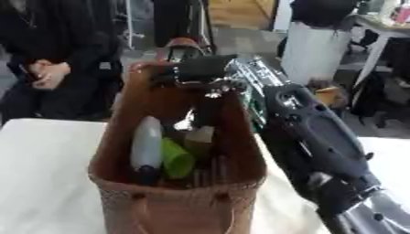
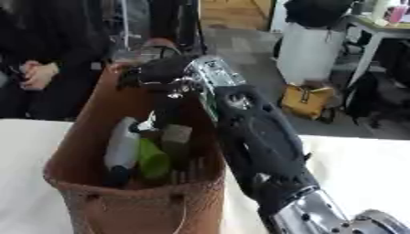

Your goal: Pick up objects on the table and place them in the box.

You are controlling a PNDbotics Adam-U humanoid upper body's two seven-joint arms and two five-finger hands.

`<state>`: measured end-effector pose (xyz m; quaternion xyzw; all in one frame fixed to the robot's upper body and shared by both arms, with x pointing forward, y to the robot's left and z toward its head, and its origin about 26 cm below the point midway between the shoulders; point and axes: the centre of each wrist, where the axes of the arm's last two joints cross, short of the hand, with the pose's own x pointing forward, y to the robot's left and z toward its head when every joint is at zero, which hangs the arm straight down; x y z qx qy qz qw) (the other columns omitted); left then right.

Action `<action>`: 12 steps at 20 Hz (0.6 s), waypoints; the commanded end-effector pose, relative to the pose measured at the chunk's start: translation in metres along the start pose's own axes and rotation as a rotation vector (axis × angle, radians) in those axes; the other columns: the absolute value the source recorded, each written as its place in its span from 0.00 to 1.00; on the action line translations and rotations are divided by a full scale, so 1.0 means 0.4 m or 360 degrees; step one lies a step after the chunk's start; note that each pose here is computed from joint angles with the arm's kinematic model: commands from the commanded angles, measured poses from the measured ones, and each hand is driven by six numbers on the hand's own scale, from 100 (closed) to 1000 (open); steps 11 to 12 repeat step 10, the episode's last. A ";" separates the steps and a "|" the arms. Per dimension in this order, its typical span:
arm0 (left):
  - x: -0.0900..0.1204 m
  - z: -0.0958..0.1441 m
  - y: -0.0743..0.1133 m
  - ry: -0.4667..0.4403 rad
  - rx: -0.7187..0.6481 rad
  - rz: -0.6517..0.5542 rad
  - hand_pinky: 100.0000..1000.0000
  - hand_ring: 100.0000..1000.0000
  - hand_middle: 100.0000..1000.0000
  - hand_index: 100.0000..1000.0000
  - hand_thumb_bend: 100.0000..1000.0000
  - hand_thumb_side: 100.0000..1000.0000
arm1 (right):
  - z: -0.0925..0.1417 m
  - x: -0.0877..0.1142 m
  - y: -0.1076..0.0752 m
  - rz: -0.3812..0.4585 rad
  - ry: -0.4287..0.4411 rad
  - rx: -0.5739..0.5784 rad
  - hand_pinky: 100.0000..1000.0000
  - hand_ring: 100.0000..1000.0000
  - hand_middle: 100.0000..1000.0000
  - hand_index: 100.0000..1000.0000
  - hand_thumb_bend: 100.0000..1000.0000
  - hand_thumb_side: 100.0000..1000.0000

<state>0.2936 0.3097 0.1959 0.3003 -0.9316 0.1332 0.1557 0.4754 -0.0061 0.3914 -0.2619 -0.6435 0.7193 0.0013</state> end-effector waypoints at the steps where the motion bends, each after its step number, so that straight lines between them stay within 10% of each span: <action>1: 0.009 -0.016 0.003 -0.0047 -0.0004 -0.0003 0.70 0.66 0.81 0.65 0.00 0.94 | 0.026 -0.013 -0.077 0.0060 -0.0060 0.0002 0.82 1.00 1.00 1.00 0.31 0.73; 3: 0.008 -0.016 0.003 -0.0044 -0.0005 -0.0004 0.70 0.66 0.81 0.65 0.00 0.94 | 0.032 -0.013 -0.092 0.0030 -0.0067 -0.0090 0.81 1.00 1.00 1.00 0.22 0.82; 4: 0.008 -0.015 0.004 -0.0043 -0.0005 -0.0005 0.70 0.66 0.81 0.65 0.00 0.95 | 0.037 -0.013 -0.101 0.0012 -0.0068 -0.0165 0.80 1.00 1.00 1.00 0.00 0.97; 10: 0.005 -0.007 0.011 -0.0018 0.0003 -0.0029 0.70 0.66 0.81 0.66 0.00 0.93 | 0.093 -0.022 -0.152 -0.0136 0.0036 -0.1020 0.81 0.91 0.95 0.88 0.00 0.76; 12: 0.005 -0.007 0.011 -0.0018 0.0003 -0.0029 0.70 0.66 0.81 0.66 0.00 0.93 | 0.093 -0.022 -0.152 -0.0136 0.0036 -0.1020 0.81 0.91 0.95 0.88 0.00 0.76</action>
